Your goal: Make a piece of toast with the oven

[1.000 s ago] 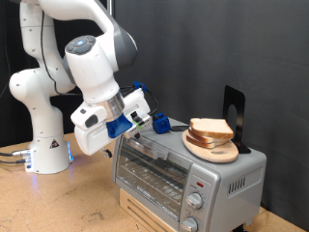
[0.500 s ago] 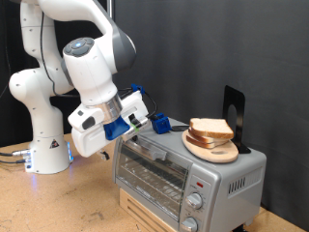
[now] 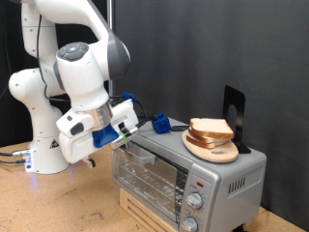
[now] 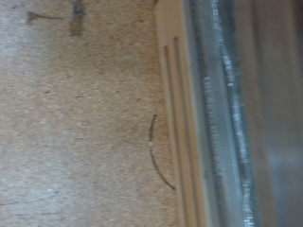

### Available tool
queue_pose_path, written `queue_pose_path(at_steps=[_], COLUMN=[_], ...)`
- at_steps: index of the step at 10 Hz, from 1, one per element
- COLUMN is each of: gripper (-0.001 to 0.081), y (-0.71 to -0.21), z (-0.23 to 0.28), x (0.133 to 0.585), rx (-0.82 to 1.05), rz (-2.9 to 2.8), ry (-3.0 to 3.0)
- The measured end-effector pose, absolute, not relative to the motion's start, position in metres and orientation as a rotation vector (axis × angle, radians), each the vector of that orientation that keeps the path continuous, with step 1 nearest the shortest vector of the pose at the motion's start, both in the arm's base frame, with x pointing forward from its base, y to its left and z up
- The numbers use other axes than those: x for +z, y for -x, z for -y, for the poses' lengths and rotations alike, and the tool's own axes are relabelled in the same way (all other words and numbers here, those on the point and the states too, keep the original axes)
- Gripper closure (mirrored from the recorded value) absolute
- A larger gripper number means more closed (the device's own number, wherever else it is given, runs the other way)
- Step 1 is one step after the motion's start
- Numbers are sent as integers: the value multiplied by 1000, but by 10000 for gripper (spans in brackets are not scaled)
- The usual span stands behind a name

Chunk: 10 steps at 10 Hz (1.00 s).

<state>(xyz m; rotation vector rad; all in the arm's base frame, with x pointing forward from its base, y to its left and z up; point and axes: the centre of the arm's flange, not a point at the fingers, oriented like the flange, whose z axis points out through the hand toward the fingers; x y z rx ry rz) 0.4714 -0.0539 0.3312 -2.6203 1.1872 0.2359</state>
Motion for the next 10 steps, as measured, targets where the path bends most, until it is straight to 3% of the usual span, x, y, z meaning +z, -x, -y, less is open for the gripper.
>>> queue_pose_path(at_steps=[10], gripper=[124], y=[-472], z=[100], x=[305], rx=[151], rz=[-1139], ry=[2775])
